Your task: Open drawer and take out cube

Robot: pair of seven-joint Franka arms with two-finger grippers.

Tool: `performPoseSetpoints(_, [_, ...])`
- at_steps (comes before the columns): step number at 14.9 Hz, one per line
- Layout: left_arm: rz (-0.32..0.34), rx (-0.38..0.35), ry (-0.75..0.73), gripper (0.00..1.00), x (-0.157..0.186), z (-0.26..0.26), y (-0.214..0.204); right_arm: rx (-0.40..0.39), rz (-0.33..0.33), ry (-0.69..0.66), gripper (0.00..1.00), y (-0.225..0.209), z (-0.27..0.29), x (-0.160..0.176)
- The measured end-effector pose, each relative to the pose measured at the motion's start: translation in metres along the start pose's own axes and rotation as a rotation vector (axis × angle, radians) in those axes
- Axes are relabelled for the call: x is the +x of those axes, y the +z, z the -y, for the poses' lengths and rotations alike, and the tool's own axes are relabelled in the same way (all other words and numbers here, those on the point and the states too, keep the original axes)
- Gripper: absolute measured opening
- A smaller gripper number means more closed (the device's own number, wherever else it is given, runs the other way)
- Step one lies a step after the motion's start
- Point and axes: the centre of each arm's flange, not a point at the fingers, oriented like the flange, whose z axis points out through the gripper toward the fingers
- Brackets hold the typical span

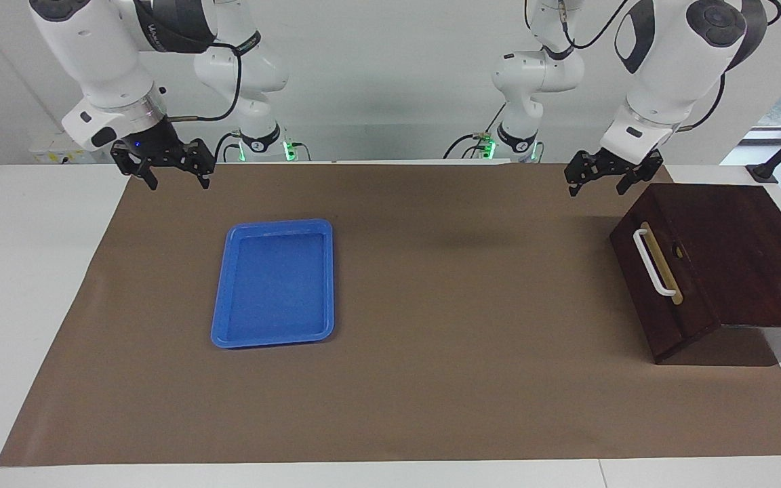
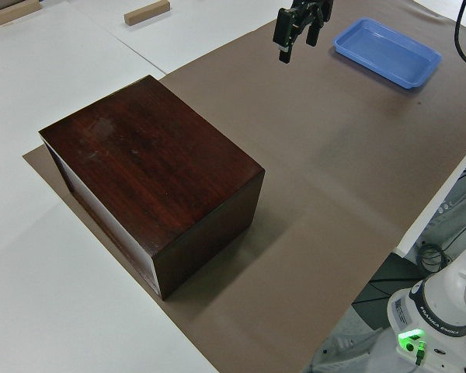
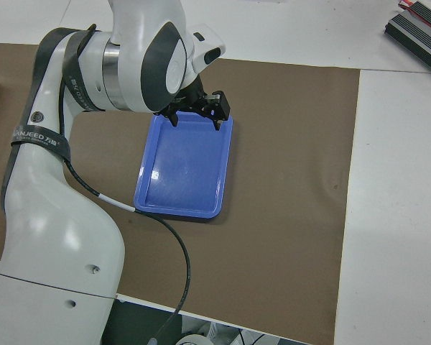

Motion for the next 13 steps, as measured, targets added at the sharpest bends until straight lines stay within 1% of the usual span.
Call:
performPoseSetpoints(7, [0.001,0.000,0.002,1.00,0.000,-0.001,0.000,0.000,0.000,0.000,1.00,0.000,0.000,0.000])
performPoseSetpoints(9, [-0.003,0.011,0.004,1.00,0.000,0.000,0.001,0.000,0.000,0.000,1.00,0.000,0.000,0.000])
performPoseSetpoints(11, [-0.033,0.044,0.009,1.00,0.004,0.004,0.003,0.000,0.000,0.000,1.00,0.000,0.000,0.000])
performPoseSetpoints(13, [-0.070,0.084,0.013,1.00,0.011,0.010,0.015,0.000,0.000,0.000,1.00,0.000,0.000,0.000])
